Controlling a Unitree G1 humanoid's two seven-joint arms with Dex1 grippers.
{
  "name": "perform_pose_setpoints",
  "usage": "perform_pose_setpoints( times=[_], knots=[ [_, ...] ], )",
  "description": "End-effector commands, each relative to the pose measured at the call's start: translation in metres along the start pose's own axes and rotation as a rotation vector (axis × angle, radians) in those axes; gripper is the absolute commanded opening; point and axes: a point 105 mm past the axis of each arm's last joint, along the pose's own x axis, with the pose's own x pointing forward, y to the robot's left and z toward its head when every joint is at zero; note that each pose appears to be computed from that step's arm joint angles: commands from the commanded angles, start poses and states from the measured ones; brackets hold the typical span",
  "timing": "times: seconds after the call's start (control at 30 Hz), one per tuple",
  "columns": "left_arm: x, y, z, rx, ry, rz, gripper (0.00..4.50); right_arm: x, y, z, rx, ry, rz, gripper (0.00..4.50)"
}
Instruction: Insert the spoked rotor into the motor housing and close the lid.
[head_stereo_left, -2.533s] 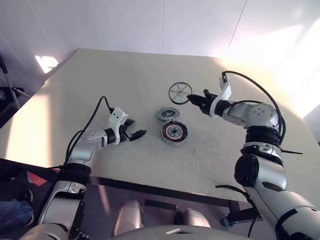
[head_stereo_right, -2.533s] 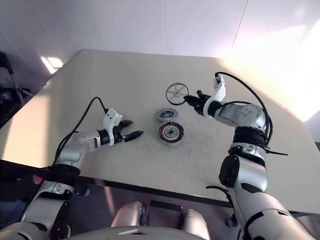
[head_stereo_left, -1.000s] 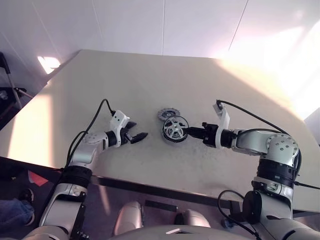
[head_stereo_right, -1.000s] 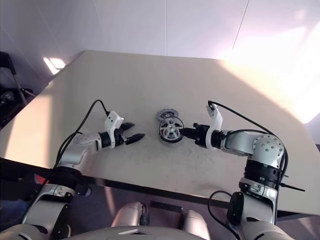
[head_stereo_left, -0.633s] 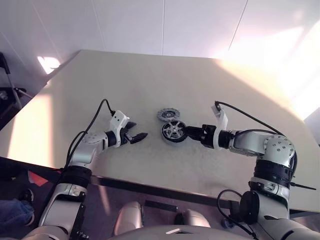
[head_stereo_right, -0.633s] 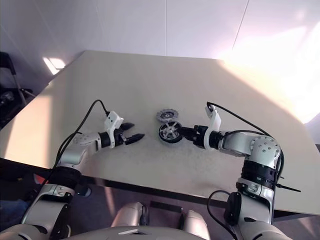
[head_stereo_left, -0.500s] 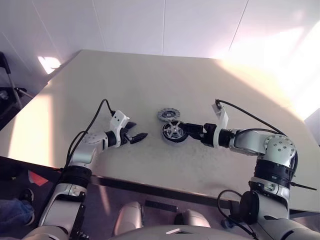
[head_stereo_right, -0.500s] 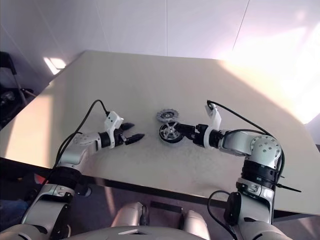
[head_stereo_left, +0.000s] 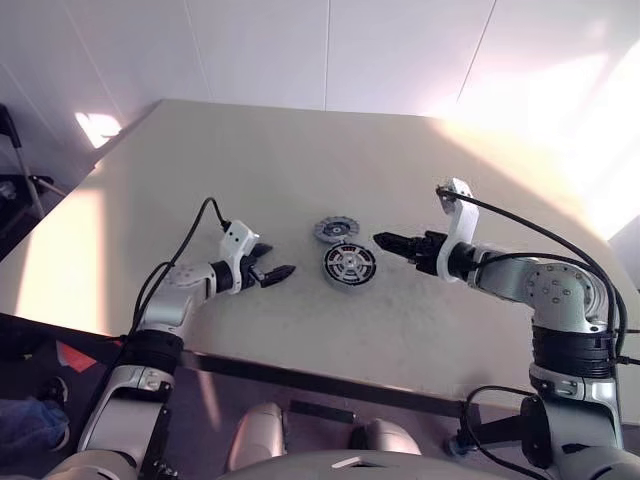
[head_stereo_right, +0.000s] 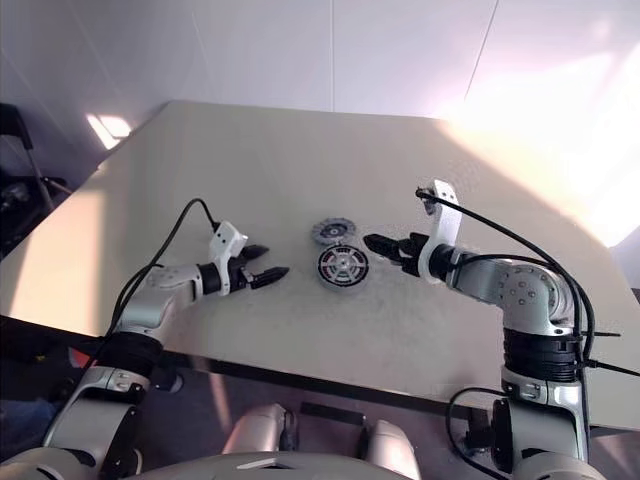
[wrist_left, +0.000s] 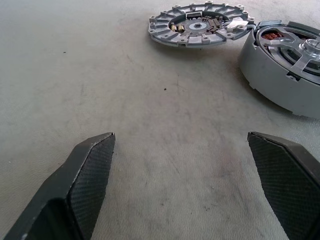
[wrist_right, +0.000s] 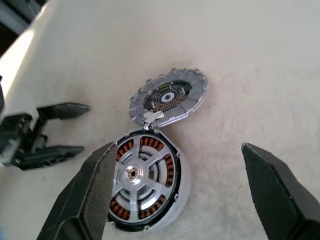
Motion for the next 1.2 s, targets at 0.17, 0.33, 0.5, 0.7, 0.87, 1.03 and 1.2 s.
perform_pose_setpoints(
  times=[0.17,0.33,0.5,0.7,0.87,1.03,1.2],
  knots=[
    [0.002,0.003,0.013,0.037,-0.019,-0.006,4.50,0.015,0.024,0.001,-0.530,-0.033,0.119,4.47],
    [0.000,0.005,0.012,0.037,-0.019,0.005,4.50,0.021,0.023,0.001,-0.566,-0.035,0.134,4.47],
    [-0.002,0.006,0.009,0.033,-0.018,0.016,4.50,0.027,0.029,-0.005,-0.557,-0.026,0.152,4.47],
    [-0.005,0.007,0.008,0.031,-0.016,0.025,4.50,0.029,0.036,-0.013,-0.509,-0.016,0.187,4.47],
    [-0.004,0.008,0.009,0.033,-0.017,0.027,4.50,0.033,0.034,-0.023,-0.470,0.020,0.182,3.19],
    [-0.005,0.008,0.010,0.036,-0.018,0.029,4.50,0.040,0.026,-0.040,-0.447,0.068,0.151,2.83],
    [-0.005,0.009,0.010,0.035,-0.019,0.034,4.50,0.043,0.015,-0.078,-0.405,0.195,0.155,2.83]
  ],
)
